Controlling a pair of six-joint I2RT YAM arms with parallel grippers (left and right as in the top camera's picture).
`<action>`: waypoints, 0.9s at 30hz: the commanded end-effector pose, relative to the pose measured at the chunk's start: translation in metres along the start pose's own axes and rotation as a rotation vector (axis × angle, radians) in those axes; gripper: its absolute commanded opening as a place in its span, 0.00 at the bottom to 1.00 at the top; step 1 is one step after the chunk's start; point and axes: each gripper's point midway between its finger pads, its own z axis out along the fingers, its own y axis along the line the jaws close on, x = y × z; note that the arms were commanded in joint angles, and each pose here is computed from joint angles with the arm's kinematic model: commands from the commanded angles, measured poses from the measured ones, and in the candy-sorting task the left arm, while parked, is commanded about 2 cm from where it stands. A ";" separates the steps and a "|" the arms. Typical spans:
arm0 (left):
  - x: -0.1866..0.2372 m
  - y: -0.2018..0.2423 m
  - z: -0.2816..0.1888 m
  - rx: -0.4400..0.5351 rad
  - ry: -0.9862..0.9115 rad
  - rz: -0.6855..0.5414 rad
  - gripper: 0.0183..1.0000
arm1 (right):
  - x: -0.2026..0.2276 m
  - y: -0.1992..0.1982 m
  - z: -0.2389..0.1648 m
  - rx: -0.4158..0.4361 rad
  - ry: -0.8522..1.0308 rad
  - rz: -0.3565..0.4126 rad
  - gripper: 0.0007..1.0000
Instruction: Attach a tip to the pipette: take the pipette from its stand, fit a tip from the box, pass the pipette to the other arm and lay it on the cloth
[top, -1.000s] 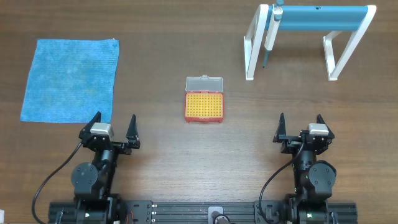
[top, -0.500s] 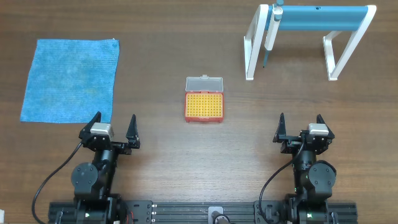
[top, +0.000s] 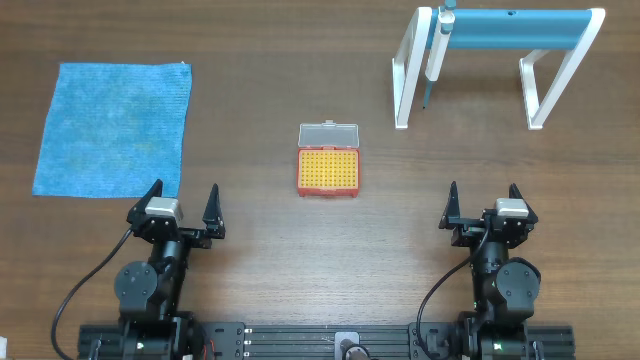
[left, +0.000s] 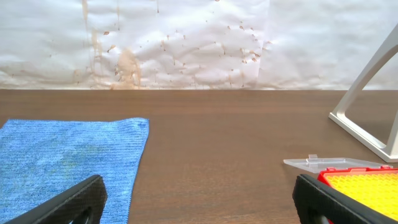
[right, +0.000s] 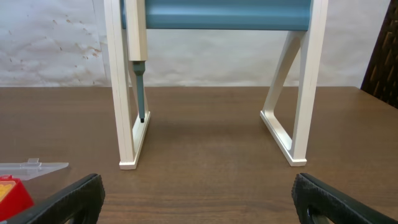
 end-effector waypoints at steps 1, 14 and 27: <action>0.001 0.001 0.000 -0.009 0.001 -0.012 0.96 | -0.008 0.008 0.000 -0.047 0.009 0.013 0.97; 0.001 0.001 0.000 -0.009 0.001 -0.012 0.96 | -0.069 0.038 0.144 -0.160 -0.121 0.095 0.97; 0.001 0.001 0.000 -0.009 0.001 -0.012 0.96 | -0.052 0.046 0.204 -0.138 -0.055 0.047 0.97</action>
